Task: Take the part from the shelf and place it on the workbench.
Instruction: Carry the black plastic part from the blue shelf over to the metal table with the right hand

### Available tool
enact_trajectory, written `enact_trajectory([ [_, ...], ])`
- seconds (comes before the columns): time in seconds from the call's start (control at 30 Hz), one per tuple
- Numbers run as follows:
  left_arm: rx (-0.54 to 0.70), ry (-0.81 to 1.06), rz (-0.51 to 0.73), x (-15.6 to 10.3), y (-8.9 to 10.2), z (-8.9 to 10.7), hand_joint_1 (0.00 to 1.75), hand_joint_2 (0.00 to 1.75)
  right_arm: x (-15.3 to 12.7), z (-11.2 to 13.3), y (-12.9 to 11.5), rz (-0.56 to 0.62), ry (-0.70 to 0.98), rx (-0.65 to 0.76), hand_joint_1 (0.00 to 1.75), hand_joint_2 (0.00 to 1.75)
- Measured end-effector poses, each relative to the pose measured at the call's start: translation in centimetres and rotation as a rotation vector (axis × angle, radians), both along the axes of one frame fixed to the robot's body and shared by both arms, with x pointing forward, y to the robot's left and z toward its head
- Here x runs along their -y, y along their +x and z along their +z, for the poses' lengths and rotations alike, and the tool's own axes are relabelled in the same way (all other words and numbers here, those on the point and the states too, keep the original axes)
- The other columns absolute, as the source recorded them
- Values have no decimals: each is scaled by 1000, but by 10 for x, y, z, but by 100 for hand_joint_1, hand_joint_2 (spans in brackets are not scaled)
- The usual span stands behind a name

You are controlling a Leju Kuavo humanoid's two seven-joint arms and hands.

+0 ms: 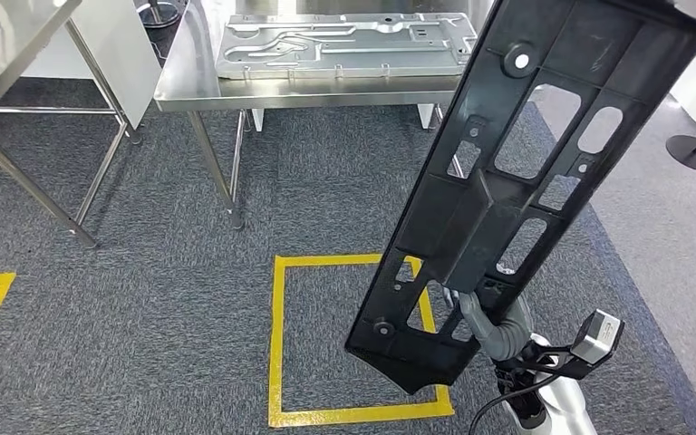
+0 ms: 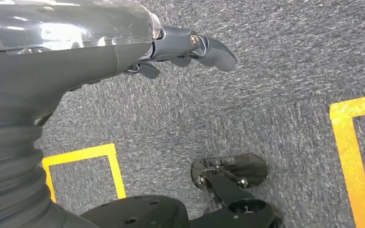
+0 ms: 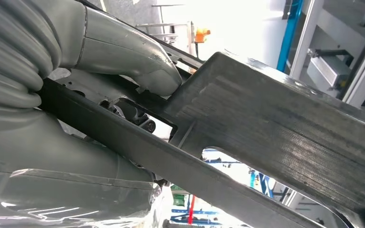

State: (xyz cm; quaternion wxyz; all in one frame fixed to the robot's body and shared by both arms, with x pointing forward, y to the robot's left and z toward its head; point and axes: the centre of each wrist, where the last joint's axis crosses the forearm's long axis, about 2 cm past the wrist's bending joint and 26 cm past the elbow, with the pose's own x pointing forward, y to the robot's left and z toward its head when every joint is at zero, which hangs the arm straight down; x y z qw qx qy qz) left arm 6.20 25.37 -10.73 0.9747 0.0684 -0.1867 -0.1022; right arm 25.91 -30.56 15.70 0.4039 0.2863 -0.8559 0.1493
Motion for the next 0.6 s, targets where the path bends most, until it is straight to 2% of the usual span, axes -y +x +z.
enact_trajectory([
  [0.6, 4, -3, -1, 0, 3, 0, 0, 175, 0, 2, 1, 0, 0, 8, 175, 175],
])
